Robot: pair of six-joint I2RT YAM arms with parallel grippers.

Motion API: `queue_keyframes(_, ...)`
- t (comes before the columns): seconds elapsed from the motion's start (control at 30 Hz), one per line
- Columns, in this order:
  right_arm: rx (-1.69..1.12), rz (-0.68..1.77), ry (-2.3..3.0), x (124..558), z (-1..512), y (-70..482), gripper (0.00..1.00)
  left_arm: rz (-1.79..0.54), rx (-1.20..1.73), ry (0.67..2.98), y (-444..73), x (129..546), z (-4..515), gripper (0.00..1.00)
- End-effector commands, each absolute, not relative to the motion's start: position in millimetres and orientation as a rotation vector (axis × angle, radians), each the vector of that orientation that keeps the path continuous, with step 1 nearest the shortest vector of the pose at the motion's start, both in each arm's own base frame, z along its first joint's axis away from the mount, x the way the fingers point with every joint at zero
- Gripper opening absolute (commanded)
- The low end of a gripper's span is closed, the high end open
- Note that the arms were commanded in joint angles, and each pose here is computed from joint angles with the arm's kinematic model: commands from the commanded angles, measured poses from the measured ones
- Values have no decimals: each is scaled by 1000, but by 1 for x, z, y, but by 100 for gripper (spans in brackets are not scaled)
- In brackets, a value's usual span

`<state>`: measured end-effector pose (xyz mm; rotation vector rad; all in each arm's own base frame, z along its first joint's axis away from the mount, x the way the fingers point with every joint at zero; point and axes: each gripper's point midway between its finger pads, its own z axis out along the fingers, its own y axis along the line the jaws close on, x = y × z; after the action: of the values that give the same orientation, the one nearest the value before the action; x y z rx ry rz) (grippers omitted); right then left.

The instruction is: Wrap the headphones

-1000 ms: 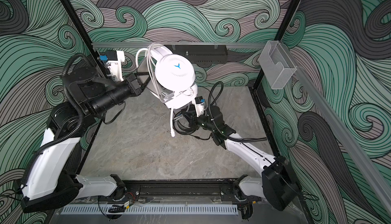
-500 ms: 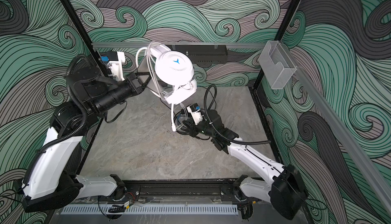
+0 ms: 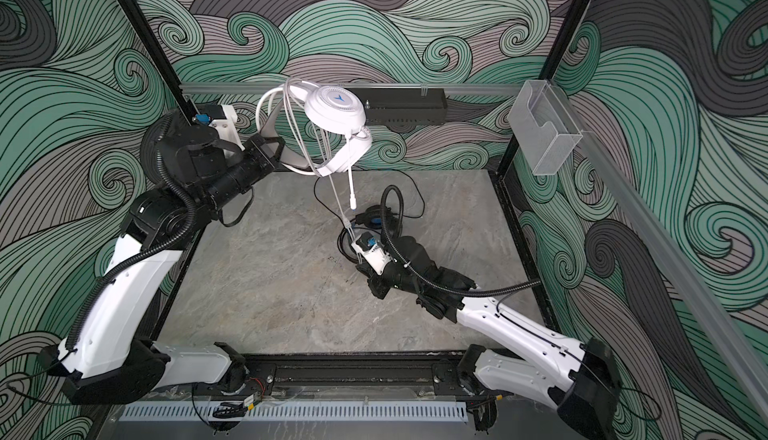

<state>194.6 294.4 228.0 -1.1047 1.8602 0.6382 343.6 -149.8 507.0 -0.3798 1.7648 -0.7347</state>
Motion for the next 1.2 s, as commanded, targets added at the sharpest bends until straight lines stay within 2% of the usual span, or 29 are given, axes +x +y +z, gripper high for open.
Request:
queue_keyframes(0.0, -1262, 490, 1885, 173, 213, 285, 0, -728, -545, 1550, -115, 359, 546, 0)
queue_keyframes(0.27, -1427, 412, 1727, 144, 258, 304, 0, -525, -635, 1597, -93, 393, 504, 0)
queue_keyframes(0.5, -1479, 380, 1615, 131, 316, 320, 0, -205, -586, 1697, -75, 407, 451, 0)
queue_keyframes(0.67, -1489, 381, 1544, 125, 360, 335, 0, -65, -500, 1802, -86, 416, 405, 0)
queue_keyframes(0.93, -1403, 338, 1456, 143, 426, 345, 0, 68, -249, 1902, -121, 402, 361, 0)
queue_keyframes(1.17, -1400, 152, 1466, 182, 439, 329, 0, 101, 99, 1976, -132, 369, 347, 0)
